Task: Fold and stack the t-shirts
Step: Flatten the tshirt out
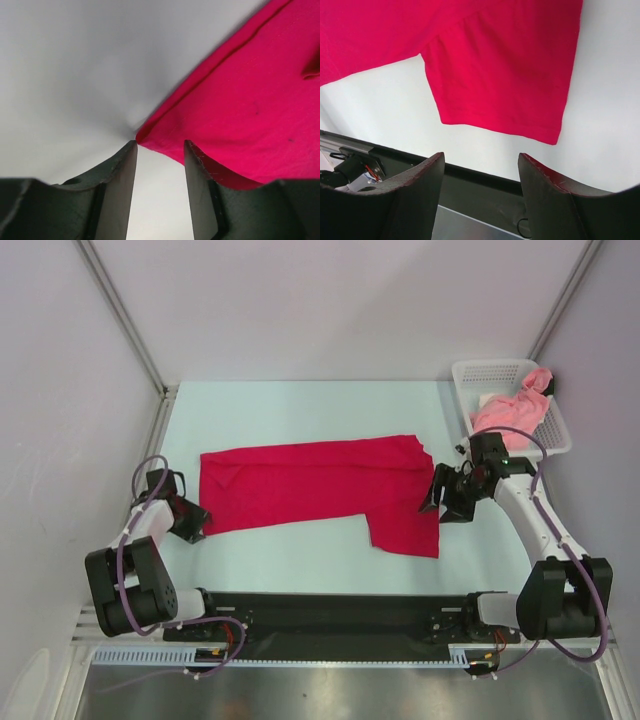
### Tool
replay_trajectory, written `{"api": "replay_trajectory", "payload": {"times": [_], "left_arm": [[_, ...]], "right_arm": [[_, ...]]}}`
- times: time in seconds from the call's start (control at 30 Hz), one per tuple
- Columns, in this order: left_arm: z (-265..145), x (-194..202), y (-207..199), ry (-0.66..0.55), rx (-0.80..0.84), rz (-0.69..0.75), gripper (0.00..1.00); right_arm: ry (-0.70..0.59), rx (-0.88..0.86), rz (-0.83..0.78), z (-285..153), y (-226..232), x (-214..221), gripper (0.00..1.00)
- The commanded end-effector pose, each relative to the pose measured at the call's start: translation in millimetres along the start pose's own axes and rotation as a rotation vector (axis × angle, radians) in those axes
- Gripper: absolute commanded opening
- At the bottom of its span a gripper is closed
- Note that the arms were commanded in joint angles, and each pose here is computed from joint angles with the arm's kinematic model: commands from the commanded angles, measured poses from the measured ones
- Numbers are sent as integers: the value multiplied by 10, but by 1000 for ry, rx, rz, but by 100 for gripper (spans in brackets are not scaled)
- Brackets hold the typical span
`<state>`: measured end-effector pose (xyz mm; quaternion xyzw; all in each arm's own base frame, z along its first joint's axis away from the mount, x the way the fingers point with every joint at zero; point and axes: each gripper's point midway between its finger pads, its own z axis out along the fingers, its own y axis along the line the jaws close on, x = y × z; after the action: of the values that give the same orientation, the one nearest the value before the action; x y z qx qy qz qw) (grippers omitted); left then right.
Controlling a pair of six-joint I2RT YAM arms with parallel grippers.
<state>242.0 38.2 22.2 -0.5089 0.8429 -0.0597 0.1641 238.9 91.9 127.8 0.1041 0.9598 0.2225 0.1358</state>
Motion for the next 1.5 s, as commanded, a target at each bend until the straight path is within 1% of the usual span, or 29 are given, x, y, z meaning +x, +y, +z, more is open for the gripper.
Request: {"api": "replay_trajectory", "payload": {"times": [0.0, 0.13, 0.23, 0.37, 0.43, 0.5, 0.53, 0.57, 0.6, 0.63, 0.7, 0.73, 0.8, 0.87, 0.9, 0.93, 1.07, 1.2, 1.27, 1.37, 1.4, 1.47], "left_arm": [[0, -111, -39, -48, 19, -46, 46], [61, -15, 35, -9, -6, -55, 40], [75, 53, 103, -1, -20, -70, 40], [57, 66, 189, -9, -51, -71, 45], [58, 55, 184, -10, -51, -69, 45], [82, 57, 197, -5, -56, -60, 42], [106, 70, 221, 4, -67, -62, 39], [118, 52, 193, 0, -50, -48, 28], [133, 58, 196, 2, -41, -45, 22], [115, 65, 148, 5, -12, -37, 9], [67, 17, 82, -15, 25, -5, 2], [4, -30, 36, -40, 49, 6, 0], [-89, -120, -39, -77, 81, 45, 0], [-198, -179, -100, -104, 109, 81, 1], [-252, -225, -153, -118, 126, 93, 0], [-295, -235, -177, -123, 139, 110, 0], [-470, -232, -300, -142, 216, 143, 0], [-503, -148, -303, -127, 226, 175, 0], [-500, -130, -302, -129, 228, 188, 0], [-491, -134, -321, -128, 232, 198, 0], [-490, -140, -328, -127, 232, 203, 0], [-498, -169, -347, -136, 235, 211, 0]], "right_arm": [[-22, -13, -17, -40, -24, 18, 66], [-14, -16, 10, 4, -58, 40, 66], [-14, -18, 28, 13, -72, 29, 65], [-15, -13, 34, 19, -98, 51, 63], [-26, -8, 66, 4, -158, 32, 63], [-24, 10, 85, 17, -213, 62, 63], [-22, 18, 101, 25, -240, 78, 62], [-20, 29, 115, 39, -284, 96, 59], [-26, 52, 146, 36, -376, 88, 57], [-33, 62, 173, 29, -428, 67, 56], [-24, 62, 226, 51, -502, 45, 56], [-19, 54, 240, 71, -509, 38, 56], [18, 38, 280, 146, -529, 108, 56], [26, 52, 302, 226, -581, 149, 56], [38, 53, 314, 264, -598, 198, 54], [37, 46, 308, 302, -580, 189, 47], [80, 99, 353, 478, -671, 311, 42], [80, 216, 354, 521, -791, 336, 41], [82, 264, 321, 535, -800, 364, 42], [103, 318, 331, 562, -871, 448, 43], [121, 325, 300, 602, -821, 505, 43], [116, 343, 299, 620, -825, 505, 43]]}}
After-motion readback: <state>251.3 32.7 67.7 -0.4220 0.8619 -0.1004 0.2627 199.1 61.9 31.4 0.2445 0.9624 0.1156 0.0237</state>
